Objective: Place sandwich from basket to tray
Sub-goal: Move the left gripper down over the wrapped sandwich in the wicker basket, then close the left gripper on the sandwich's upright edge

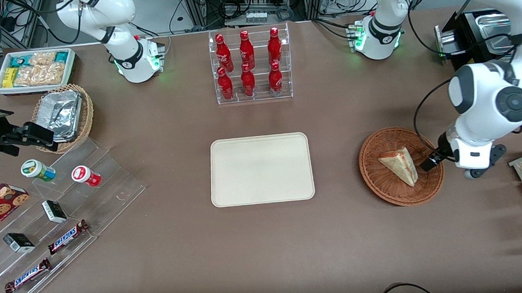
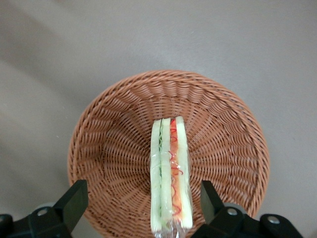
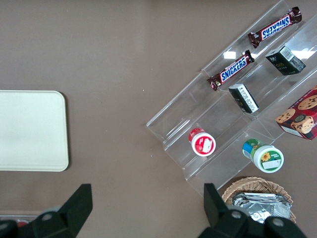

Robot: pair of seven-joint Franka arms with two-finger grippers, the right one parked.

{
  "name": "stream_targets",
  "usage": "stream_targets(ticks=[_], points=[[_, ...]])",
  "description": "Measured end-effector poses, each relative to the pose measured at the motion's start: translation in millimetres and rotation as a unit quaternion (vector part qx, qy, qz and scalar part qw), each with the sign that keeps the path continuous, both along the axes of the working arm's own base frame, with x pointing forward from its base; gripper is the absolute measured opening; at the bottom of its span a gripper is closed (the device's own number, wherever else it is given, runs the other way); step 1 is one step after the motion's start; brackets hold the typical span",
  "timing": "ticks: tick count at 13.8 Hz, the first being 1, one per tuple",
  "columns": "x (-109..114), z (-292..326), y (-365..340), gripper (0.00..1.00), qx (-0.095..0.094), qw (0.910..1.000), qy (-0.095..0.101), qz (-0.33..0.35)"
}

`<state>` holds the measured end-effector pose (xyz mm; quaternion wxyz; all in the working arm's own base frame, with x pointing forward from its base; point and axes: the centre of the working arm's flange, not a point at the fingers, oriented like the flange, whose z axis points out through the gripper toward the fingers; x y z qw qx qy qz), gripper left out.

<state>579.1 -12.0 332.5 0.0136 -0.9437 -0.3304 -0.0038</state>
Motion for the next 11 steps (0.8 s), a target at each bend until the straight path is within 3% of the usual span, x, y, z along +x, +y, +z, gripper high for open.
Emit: stream_targets(ticks=[3, 11], points=[[-17, -30, -12, 1.0, -0.003, 0.9997, -0.016, 0.021], [-32, -58, -44, 1.0, -0.004, 0.9998, -0.01, 0.019]])
